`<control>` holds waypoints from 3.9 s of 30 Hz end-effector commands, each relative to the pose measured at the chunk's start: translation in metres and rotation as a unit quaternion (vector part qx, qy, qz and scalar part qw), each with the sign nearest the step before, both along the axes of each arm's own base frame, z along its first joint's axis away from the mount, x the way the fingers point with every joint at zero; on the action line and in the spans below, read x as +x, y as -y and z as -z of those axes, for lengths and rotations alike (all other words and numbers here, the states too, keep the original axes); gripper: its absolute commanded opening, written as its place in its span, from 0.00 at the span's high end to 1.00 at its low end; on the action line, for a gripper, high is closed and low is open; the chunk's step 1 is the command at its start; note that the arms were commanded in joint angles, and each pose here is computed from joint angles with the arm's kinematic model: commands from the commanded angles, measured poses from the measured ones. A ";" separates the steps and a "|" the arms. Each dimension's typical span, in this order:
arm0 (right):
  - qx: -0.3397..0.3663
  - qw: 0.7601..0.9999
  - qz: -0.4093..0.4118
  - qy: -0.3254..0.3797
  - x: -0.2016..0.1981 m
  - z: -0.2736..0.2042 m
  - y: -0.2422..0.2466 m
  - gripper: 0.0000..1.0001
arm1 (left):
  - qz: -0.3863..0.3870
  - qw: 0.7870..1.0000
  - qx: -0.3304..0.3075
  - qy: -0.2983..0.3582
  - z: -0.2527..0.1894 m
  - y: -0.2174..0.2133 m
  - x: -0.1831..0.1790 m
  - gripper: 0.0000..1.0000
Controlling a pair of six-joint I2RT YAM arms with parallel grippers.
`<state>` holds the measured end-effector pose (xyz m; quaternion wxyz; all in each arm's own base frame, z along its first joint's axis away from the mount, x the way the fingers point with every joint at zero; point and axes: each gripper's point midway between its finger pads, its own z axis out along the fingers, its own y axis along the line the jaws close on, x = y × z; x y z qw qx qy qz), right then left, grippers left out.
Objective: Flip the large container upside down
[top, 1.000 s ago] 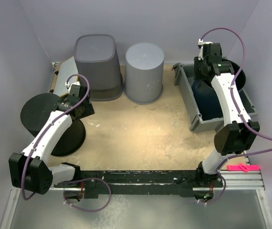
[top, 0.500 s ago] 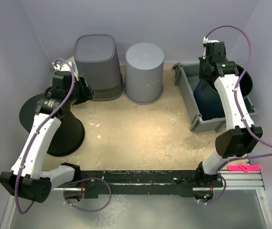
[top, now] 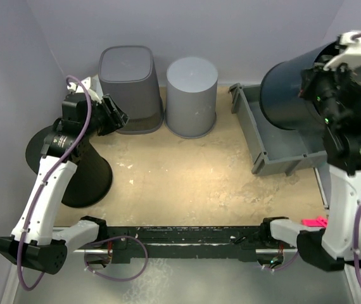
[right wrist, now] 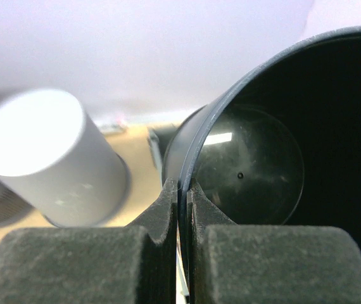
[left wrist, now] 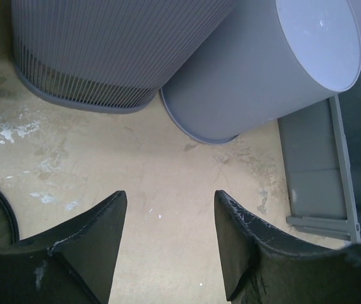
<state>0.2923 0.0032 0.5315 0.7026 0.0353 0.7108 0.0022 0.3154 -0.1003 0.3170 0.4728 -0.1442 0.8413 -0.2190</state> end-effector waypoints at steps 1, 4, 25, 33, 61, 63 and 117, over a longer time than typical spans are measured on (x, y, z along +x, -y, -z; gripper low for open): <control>0.010 0.984 -0.128 0.124 -0.032 -0.070 -0.044 1.00 | -0.028 0.998 -0.014 0.060 -0.035 -0.009 -0.001 0.45; 0.032 0.961 -0.254 0.109 -0.048 -0.056 -0.088 1.00 | -0.059 0.995 -0.003 0.076 -0.051 -0.022 -0.005 0.45; 0.373 0.816 -0.441 0.003 -0.045 0.115 -0.179 1.00 | -0.041 0.993 -0.098 0.050 -0.030 -0.003 -0.034 0.43; 0.474 0.781 -0.405 -0.032 -0.039 0.179 -0.207 1.00 | 0.064 0.984 -0.166 -0.005 0.000 0.038 -0.059 0.40; 0.488 0.803 -0.297 -0.171 -0.024 0.295 -0.206 1.00 | 0.157 0.942 -0.291 -0.059 0.047 0.081 -0.076 0.72; 0.487 0.801 -0.298 -0.180 -0.024 0.297 -0.208 1.00 | 0.160 0.943 -0.287 -0.054 0.041 0.081 -0.076 0.92; 0.155 0.848 -0.279 -0.424 -0.079 0.408 -0.281 0.33 | 0.266 0.962 -0.034 0.054 -0.047 0.108 -0.070 0.62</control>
